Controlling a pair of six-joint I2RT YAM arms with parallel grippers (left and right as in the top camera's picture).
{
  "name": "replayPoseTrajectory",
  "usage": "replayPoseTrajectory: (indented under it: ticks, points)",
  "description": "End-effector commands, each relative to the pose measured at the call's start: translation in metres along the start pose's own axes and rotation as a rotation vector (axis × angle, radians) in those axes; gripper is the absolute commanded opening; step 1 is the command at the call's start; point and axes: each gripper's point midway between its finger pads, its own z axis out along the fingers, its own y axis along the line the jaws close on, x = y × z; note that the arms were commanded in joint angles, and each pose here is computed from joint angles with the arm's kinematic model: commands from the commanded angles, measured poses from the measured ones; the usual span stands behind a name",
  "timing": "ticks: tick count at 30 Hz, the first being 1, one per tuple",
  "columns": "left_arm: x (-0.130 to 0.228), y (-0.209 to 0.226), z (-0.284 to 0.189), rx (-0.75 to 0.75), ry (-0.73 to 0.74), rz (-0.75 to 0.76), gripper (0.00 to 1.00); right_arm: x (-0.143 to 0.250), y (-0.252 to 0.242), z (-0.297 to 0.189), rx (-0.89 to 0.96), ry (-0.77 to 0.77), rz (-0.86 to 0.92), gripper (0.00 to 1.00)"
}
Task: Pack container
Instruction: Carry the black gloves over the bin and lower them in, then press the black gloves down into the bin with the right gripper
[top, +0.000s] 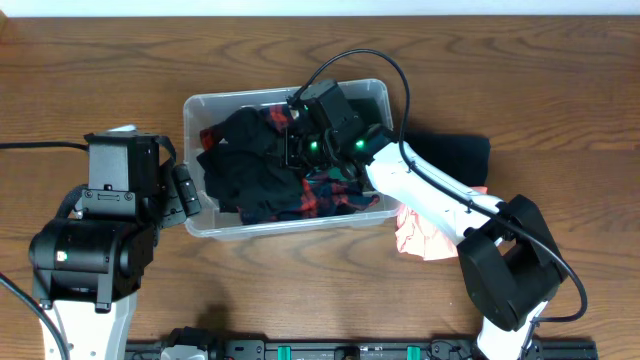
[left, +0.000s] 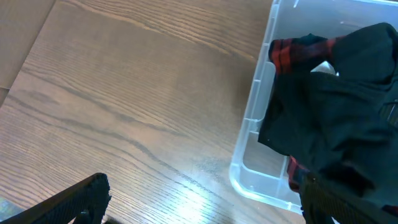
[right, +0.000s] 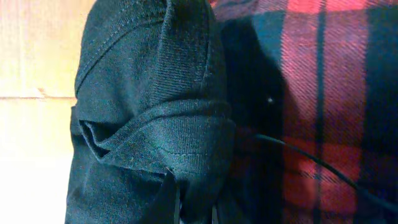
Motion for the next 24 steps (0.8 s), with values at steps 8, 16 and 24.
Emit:
replayPoseTrajectory:
  ticks: [8,16,24]
  points:
    - [-0.001,0.004,-0.001,-0.017,-0.004,-0.009,0.98,-0.014,0.000,-0.014,0.092,-0.092,-0.232,0.42]
    - [-0.001,0.004,-0.001,-0.017,-0.004,-0.009,0.98,-0.020,0.067,-0.066,-0.016,-0.202,-0.419,0.33]
    - [-0.001,0.004,-0.001,-0.017,-0.004,-0.009,0.98,0.023,0.096,-0.038,-0.069,-0.124,-0.496,0.17]
